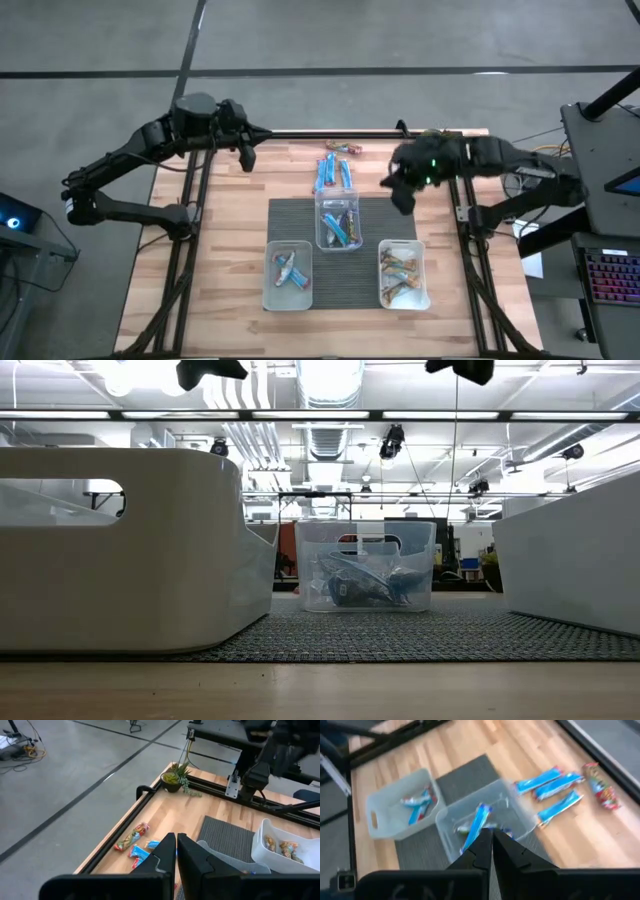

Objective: Pick and place Granola Bars by type
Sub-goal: Put the red granola bar into the gray bin

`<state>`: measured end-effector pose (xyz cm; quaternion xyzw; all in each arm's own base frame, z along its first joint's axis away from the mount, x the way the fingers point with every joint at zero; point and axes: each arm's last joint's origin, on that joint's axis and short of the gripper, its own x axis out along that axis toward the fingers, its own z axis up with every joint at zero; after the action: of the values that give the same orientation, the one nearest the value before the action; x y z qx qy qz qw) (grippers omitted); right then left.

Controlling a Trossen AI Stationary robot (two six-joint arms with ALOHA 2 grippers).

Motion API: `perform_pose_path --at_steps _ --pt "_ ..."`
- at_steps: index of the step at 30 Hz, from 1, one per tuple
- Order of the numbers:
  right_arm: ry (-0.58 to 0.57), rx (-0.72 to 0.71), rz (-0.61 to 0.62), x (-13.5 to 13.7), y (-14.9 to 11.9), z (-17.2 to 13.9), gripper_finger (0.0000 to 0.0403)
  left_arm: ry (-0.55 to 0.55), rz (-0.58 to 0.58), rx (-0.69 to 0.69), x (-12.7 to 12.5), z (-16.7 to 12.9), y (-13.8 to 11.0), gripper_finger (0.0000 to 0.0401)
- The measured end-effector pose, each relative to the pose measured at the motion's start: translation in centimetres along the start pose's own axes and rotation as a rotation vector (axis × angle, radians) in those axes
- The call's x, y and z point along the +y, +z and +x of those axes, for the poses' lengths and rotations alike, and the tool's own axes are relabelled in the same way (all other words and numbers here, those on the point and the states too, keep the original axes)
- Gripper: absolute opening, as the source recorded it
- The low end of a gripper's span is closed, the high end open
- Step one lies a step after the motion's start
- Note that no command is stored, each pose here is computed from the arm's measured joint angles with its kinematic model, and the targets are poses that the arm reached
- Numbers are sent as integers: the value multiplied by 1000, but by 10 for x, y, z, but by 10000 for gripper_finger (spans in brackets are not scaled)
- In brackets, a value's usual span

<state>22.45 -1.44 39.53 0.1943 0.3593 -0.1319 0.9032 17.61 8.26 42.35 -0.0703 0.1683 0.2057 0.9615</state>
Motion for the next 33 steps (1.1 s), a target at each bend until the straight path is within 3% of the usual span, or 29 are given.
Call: perform_pose_path --at_steps 13,25,33 --pt "-30 -42 54 -47 24 -6 8 0 -6 3 0 1 -1 1" --pt "-96 20 160 -69 38 26 8 0 -22 10 0 3 -1 1" --pt "-109 29 172 -73 62 46 8 0 59 11 0 3 -1 1"
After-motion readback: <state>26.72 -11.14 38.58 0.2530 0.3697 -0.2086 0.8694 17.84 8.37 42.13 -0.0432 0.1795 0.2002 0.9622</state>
